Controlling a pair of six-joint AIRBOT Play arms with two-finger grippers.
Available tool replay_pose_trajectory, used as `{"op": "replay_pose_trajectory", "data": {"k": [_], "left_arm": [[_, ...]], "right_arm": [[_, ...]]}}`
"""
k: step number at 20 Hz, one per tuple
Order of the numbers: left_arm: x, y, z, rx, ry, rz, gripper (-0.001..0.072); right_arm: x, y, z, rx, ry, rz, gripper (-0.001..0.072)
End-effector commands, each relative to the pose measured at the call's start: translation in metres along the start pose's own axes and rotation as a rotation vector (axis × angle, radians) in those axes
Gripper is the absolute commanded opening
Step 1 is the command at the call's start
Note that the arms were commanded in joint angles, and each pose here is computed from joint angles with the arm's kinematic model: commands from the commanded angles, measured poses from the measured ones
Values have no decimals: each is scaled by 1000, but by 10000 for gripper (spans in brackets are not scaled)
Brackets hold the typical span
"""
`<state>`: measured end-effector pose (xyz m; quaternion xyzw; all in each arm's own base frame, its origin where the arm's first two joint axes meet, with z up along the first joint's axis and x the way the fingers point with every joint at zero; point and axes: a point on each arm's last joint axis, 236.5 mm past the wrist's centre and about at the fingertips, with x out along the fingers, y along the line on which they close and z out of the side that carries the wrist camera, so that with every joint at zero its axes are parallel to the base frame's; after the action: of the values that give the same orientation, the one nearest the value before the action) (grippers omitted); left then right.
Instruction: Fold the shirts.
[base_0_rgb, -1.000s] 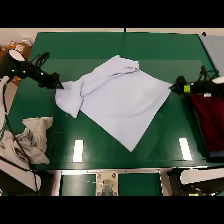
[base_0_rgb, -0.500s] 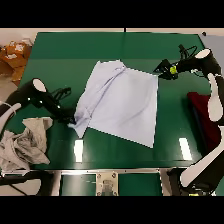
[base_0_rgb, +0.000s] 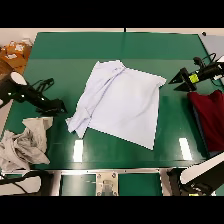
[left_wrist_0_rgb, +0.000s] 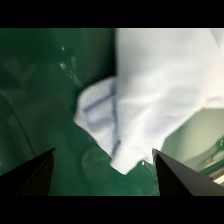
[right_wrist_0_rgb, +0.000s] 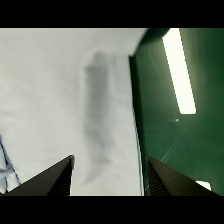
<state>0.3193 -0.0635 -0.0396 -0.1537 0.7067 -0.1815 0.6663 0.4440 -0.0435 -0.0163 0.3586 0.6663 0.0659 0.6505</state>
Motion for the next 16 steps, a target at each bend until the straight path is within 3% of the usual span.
{"op": "replay_pose_trajectory", "data": {"k": [1,5,9,16], "left_arm": [[-18,24,20,-45,-113,-23,697],[-9,-7,24,15,-149,-174,697],[5,-6,12,-1,-121,-192,697],[6,-7,13,-7,-125,-203,697]], "right_arm": [[15,-32,-76,92,112,-39,511],[46,-51,-166,110,78,-50,511],[78,-72,-243,149,61,-65,511],[148,-54,-290,101,66,65,511]]}}
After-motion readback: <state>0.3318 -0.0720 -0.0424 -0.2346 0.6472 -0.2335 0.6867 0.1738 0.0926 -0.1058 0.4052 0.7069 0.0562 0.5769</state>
